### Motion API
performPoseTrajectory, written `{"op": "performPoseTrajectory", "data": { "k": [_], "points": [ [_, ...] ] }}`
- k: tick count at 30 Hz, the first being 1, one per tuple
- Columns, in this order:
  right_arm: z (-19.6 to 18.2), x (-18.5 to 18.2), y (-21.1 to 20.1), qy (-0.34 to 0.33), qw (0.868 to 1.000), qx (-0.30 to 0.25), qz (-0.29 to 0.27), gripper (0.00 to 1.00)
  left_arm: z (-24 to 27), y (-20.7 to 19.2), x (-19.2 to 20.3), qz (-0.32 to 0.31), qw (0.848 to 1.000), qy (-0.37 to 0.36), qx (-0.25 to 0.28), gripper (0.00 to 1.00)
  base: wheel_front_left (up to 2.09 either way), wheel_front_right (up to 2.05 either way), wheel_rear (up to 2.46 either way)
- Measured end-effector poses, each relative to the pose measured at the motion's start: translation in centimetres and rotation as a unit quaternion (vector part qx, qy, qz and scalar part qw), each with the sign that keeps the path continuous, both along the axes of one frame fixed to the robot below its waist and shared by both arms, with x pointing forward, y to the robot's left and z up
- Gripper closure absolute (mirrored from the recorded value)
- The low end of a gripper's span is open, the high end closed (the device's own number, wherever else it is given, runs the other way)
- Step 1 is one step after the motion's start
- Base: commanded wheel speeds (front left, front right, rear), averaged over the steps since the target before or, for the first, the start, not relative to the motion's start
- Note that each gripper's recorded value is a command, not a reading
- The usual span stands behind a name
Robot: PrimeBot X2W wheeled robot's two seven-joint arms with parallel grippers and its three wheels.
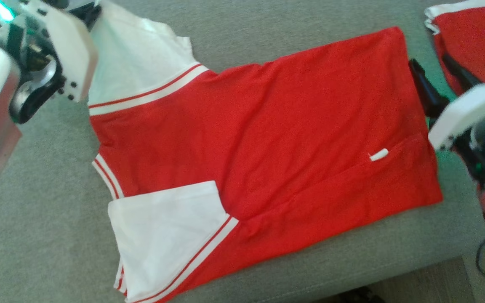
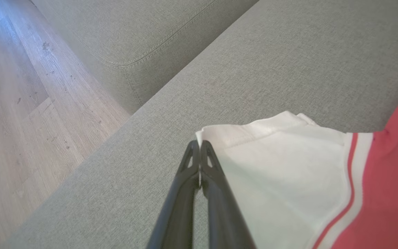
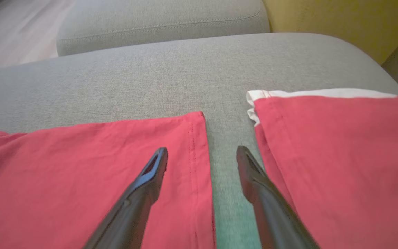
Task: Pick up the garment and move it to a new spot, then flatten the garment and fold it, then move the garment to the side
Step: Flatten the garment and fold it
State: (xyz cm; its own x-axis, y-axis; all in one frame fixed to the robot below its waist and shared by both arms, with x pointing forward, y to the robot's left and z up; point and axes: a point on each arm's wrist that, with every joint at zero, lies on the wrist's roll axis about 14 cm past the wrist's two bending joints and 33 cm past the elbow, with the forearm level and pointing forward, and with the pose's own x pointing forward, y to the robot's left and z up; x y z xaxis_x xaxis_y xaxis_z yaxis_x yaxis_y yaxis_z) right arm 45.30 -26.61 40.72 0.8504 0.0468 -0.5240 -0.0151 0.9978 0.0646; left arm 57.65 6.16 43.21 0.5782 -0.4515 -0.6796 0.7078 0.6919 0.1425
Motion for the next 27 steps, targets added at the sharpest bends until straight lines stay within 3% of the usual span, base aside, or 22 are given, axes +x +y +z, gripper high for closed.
{"op": "performPoseTrajectory", "data": {
  "k": [7,19,24,27],
  "points": [
    [-2.2,3.5,0.7,0.073,0.996,-0.040,0.029,0.00,0.4,0.0,-0.4,-0.016,1.000,-0.014,-0.003,1.00,0.00,0.00,0.00],
    [-4.0,5.7,2.1,0.112,0.990,-0.062,0.057,0.00,-0.5,1.3,-1.3,-0.017,1.000,0.006,0.010,1.00,0.00,0.00,0.00],
    [-4.0,6.4,2.3,0.107,0.990,-0.067,0.062,0.07,-0.2,1.1,-0.9,-0.021,1.000,-0.001,0.009,1.00,0.00,0.00,0.00],
    [-4.0,6.6,2.3,0.105,0.990,-0.070,0.065,0.20,-0.4,1.1,-1.0,-0.022,1.000,0.000,0.008,1.00,0.00,0.00,0.00]
  ]
}}
